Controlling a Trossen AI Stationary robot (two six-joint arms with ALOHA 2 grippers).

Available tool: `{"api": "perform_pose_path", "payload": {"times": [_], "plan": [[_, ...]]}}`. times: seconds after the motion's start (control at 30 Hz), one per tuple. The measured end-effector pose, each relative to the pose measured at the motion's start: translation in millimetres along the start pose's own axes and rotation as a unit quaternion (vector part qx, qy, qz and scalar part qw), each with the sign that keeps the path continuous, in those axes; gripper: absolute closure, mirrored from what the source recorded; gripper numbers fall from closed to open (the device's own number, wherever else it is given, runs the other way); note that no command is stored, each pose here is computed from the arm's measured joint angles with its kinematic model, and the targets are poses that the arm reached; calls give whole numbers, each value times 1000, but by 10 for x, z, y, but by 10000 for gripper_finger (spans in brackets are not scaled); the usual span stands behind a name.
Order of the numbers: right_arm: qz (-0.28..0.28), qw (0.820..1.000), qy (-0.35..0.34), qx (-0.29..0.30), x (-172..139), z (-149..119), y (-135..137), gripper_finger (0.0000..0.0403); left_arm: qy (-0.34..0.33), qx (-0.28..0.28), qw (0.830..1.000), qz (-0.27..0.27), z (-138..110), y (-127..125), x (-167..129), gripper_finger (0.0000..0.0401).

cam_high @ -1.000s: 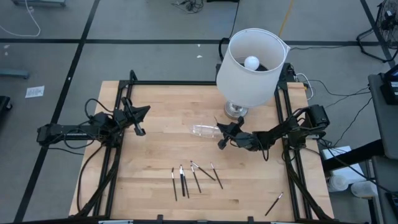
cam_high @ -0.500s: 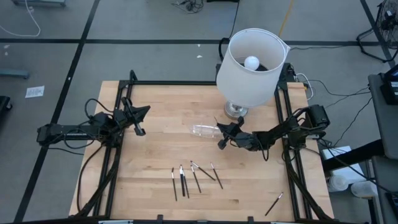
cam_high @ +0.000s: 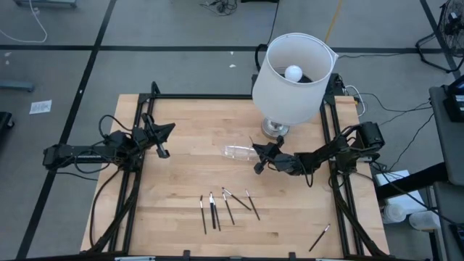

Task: Pick & Place Makeup Brushes
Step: Put the black eyeshadow brush into the transparent organizer

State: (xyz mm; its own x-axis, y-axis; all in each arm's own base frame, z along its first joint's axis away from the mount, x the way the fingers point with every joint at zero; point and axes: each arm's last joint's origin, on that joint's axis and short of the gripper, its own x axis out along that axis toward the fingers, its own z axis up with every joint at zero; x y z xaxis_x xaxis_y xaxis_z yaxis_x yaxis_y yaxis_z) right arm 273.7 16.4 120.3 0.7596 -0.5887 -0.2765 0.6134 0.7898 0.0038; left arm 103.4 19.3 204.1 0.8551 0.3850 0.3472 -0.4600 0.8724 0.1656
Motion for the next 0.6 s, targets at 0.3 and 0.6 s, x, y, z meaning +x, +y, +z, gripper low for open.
{"api": "perform_pose_path", "payload": {"times": [0.3,0.6], "plan": [[11,1000,3,-2,2,-2,4,381,0,0,1000,0,0,0,0,384],[14,1000,5,0,2,-3,5,378,0,0,1000,0,0,0,0,384]]}}
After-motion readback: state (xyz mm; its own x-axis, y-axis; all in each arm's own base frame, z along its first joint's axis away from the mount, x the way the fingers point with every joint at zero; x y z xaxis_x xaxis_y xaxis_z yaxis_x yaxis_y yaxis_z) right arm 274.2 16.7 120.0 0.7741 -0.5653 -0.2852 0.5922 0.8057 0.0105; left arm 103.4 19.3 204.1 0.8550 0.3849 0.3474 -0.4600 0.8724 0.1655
